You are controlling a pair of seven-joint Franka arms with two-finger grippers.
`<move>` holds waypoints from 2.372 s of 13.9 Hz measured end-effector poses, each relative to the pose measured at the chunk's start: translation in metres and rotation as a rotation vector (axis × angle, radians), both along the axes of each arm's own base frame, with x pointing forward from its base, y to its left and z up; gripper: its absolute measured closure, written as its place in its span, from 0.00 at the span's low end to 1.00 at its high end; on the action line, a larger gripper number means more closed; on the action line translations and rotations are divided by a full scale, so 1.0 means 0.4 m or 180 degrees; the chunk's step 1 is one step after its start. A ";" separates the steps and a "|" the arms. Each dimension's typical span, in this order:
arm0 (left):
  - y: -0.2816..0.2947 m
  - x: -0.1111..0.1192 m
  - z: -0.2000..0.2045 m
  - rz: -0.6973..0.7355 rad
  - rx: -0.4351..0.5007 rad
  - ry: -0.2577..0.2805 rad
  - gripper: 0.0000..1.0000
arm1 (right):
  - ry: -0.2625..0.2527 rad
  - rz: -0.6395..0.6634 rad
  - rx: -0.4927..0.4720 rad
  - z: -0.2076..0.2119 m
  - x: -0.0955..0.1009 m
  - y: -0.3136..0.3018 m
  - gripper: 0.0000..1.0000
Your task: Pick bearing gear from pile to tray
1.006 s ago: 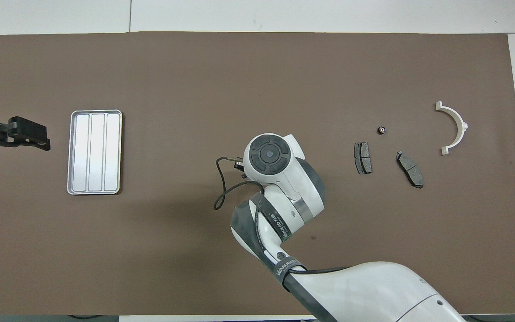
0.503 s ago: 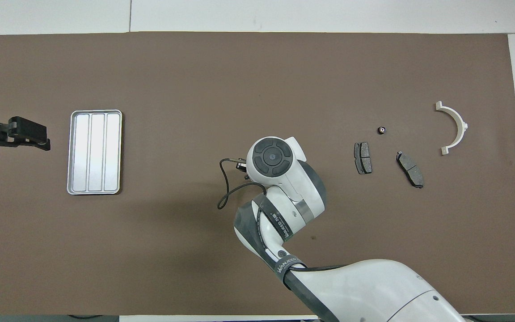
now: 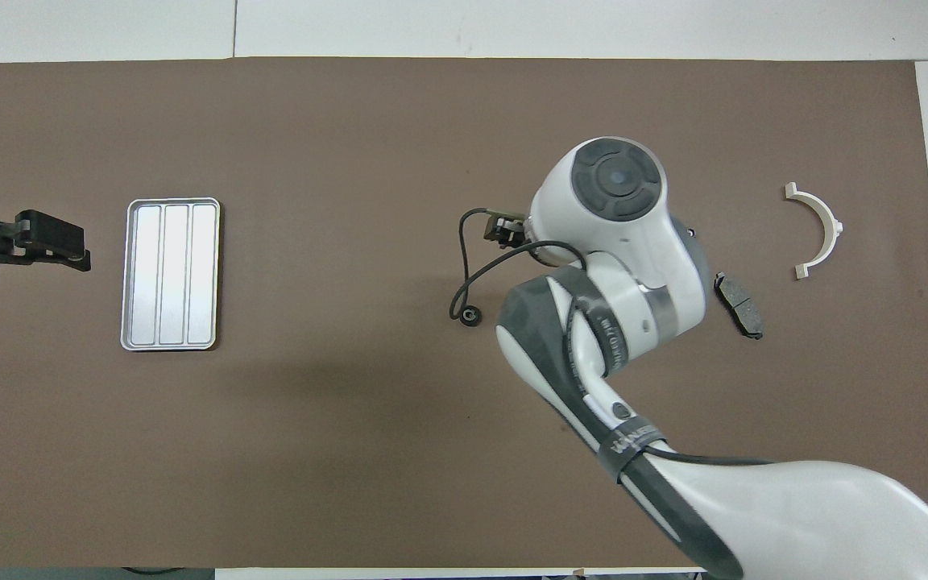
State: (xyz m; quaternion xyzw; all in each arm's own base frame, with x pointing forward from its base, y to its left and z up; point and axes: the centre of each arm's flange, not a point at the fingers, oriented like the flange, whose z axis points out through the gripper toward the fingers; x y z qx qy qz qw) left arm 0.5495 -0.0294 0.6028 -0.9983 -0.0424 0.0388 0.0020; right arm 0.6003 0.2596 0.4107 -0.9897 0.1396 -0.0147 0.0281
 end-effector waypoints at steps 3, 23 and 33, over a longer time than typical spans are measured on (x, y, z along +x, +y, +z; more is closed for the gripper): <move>0.000 0.000 0.000 -0.0001 0.0000 0.0001 0.00 | 0.0078 0.0390 -0.0056 -0.001 0.059 -0.233 0.00; -0.968 -0.086 -0.623 0.0977 -0.0075 -0.0027 0.00 | -0.0077 0.0850 -0.0122 -0.292 0.048 -0.583 0.00; -1.034 -0.165 -0.753 0.0989 -0.0127 -0.0089 0.01 | -0.0064 0.0874 -0.0120 -0.328 0.050 -0.571 0.19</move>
